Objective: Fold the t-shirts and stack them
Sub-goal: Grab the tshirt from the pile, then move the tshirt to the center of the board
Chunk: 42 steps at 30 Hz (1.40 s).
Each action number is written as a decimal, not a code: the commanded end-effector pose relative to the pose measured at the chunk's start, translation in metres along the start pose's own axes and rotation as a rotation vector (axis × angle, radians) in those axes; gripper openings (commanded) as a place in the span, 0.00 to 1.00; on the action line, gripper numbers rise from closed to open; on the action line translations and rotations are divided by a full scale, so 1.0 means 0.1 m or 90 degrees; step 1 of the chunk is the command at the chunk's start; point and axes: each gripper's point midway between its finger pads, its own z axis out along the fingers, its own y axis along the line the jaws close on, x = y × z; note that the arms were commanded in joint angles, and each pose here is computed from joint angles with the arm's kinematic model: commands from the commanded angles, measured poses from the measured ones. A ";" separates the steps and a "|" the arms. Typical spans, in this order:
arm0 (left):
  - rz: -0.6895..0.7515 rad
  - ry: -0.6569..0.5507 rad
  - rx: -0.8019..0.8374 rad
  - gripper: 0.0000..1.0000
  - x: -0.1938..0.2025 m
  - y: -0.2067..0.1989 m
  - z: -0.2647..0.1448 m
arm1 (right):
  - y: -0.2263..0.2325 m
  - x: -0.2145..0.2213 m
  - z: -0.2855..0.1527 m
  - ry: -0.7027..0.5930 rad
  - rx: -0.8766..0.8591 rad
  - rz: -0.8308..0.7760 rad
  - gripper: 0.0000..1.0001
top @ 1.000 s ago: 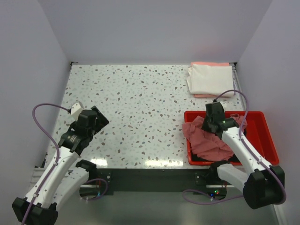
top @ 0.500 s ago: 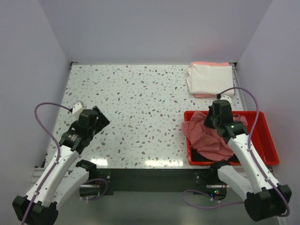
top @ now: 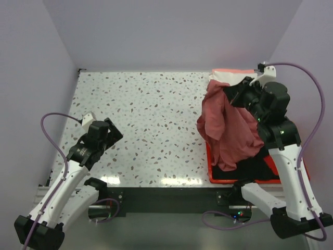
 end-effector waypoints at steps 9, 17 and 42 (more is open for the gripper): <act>0.005 -0.010 0.013 1.00 -0.10 -0.08 -0.03 | 1.66 -0.95 0.40 -0.044 -0.385 -0.034 0.00; -0.001 -0.011 -0.014 1.00 -0.10 0.00 -0.03 | 2.58 -1.04 0.62 -0.039 -0.526 -0.051 0.00; -0.015 0.007 -0.051 1.00 -0.01 0.12 -0.03 | 1.93 0.58 1.74 0.084 -0.339 -0.089 0.00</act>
